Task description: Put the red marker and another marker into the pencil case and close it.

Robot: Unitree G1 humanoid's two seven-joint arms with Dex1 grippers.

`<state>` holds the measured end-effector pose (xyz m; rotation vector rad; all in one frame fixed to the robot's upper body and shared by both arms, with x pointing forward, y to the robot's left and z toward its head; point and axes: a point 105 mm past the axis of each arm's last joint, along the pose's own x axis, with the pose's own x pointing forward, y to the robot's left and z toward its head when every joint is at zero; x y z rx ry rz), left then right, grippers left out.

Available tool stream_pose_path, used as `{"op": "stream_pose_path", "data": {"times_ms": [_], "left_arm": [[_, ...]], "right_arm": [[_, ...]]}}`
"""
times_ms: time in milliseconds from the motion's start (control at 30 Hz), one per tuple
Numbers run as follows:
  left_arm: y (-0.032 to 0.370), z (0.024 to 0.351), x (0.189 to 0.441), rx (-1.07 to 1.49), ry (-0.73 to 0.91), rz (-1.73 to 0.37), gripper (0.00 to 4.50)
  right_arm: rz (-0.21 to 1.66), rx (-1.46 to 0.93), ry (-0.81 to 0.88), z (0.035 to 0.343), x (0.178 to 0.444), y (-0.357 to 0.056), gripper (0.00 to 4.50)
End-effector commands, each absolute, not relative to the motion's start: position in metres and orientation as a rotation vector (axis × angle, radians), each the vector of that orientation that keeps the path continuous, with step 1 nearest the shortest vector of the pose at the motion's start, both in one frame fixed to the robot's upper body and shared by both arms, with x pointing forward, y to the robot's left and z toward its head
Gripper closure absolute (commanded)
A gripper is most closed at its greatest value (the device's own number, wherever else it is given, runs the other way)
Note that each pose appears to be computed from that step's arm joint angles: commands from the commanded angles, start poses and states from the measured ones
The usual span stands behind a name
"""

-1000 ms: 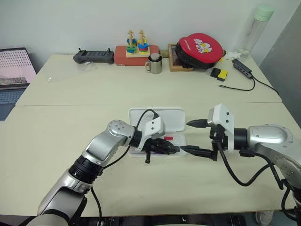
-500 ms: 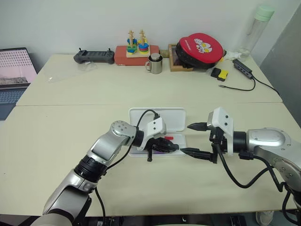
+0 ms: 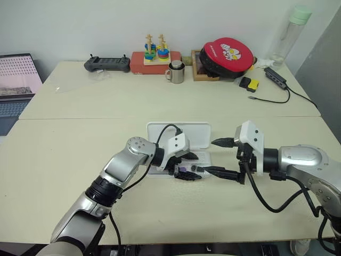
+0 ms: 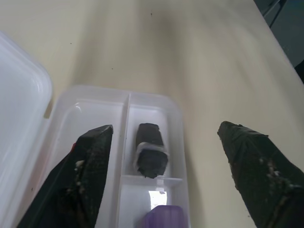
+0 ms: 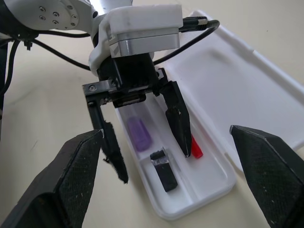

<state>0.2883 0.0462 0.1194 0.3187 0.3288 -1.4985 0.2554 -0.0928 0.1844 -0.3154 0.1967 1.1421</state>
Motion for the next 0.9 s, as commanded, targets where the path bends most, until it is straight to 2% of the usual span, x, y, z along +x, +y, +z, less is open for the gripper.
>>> {"op": "stream_pose_path", "data": {"times_ms": [33,100,200,400,500,733,900], "left_arm": [[0.071,0.156,0.286,0.267,0.243,-1.418,0.06],[0.094,0.168,0.282,0.236,0.238,-1.335,0.06],[0.130,0.185,0.277,0.206,0.229,-1.194,0.00],[0.177,0.207,0.270,0.148,0.178,-0.998,0.00],[0.189,0.207,0.265,0.140,0.166,-0.959,0.00],[0.198,0.199,0.257,0.144,0.177,-0.947,0.00],[0.196,0.199,0.252,0.132,0.180,-0.978,0.00]], "right_arm": [[1.115,-0.329,0.092,0.210,0.275,-0.093,0.00],[1.097,-0.331,0.061,0.224,0.294,-0.091,0.00],[1.089,-0.347,0.050,0.235,0.320,-0.085,0.55],[1.011,-0.379,0.084,0.240,0.379,-0.071,1.83],[0.971,-0.414,0.105,0.238,0.401,-0.062,2.65],[0.975,-0.485,0.150,0.222,0.418,-0.054,4.47],[1.036,-0.512,0.188,0.213,0.411,-0.054,4.47]]}}
